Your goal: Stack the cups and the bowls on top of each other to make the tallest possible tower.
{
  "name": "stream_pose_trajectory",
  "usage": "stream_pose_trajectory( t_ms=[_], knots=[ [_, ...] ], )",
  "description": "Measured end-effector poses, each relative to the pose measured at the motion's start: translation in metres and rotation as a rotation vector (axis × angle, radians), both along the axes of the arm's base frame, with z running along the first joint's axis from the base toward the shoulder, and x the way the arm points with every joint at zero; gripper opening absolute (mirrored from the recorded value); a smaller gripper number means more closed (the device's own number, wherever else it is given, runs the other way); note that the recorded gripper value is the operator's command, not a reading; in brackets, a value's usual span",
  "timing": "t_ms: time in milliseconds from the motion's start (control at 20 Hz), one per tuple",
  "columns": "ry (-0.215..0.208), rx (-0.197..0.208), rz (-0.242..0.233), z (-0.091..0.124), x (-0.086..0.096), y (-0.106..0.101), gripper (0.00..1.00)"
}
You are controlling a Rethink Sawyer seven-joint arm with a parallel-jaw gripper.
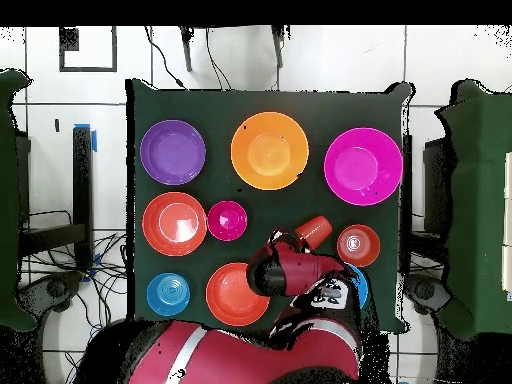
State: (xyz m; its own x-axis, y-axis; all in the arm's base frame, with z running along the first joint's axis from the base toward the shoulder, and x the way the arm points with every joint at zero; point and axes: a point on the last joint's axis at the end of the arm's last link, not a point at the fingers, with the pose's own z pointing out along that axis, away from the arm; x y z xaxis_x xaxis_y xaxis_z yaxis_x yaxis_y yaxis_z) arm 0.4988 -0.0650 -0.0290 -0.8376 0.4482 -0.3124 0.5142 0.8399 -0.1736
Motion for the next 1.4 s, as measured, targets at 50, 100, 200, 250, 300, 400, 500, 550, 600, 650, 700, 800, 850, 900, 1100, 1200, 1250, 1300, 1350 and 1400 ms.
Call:
stream_pose_trajectory(
  t_ms=[50, 100, 200, 250, 300, 400, 500, 550, 600, 650, 700, 800, 850, 900, 1100, 1200, 1250, 1300, 1350, 1400],
  knots=[
    [0.001, -0.004, -0.002, -0.001, -0.001, 0.001, 1.00],
    [0.002, -0.008, -0.004, -0.003, -0.002, 0.002, 1.00],
    [0.004, -0.015, -0.007, -0.006, -0.003, 0.004, 1.00],
    [0.006, -0.023, -0.010, -0.008, -0.005, 0.006, 1.00],
    [0.007, -0.025, -0.011, -0.009, -0.005, 0.007, 1.00],
    [0.010, -0.041, -0.019, -0.013, -0.008, 0.010, 1.00],
    [0.010, -0.053, -0.024, -0.017, -0.010, 0.013, 1.00],
    [0.008, -0.063, -0.027, -0.019, -0.010, 0.016, 1.00],
    [0.006, -0.070, -0.029, -0.020, -0.011, 0.017, 1.00],
    [0.005, -0.080, -0.032, -0.021, -0.012, 0.018, 1.00],
    [0.003, -0.095, -0.036, -0.022, -0.012, 0.020, 1.00],
    [0.001, -0.108, -0.039, -0.023, -0.013, 0.022, 1.00],
    [-0.002, -0.121, -0.041, -0.024, -0.014, 0.024, 1.00],
    [-0.005, -0.134, -0.044, -0.025, -0.014, 0.026, 1.00],
    [-0.012, -0.157, -0.049, -0.025, -0.015, 0.026, 1.00],
    [-0.019, -0.168, -0.053, -0.023, -0.014, 0.024, 1.00],
    [-0.023, -0.173, -0.056, -0.022, -0.013, 0.022, 1.00],
    [-0.027, -0.178, -0.058, -0.020, -0.012, 0.020, 1.00],
    [-0.028, -0.181, -0.060, -0.019, -0.012, 0.019, 1.00],
    [-0.031, -0.192, -0.065, -0.016, -0.012, 0.014, 1.00]
  ],
)
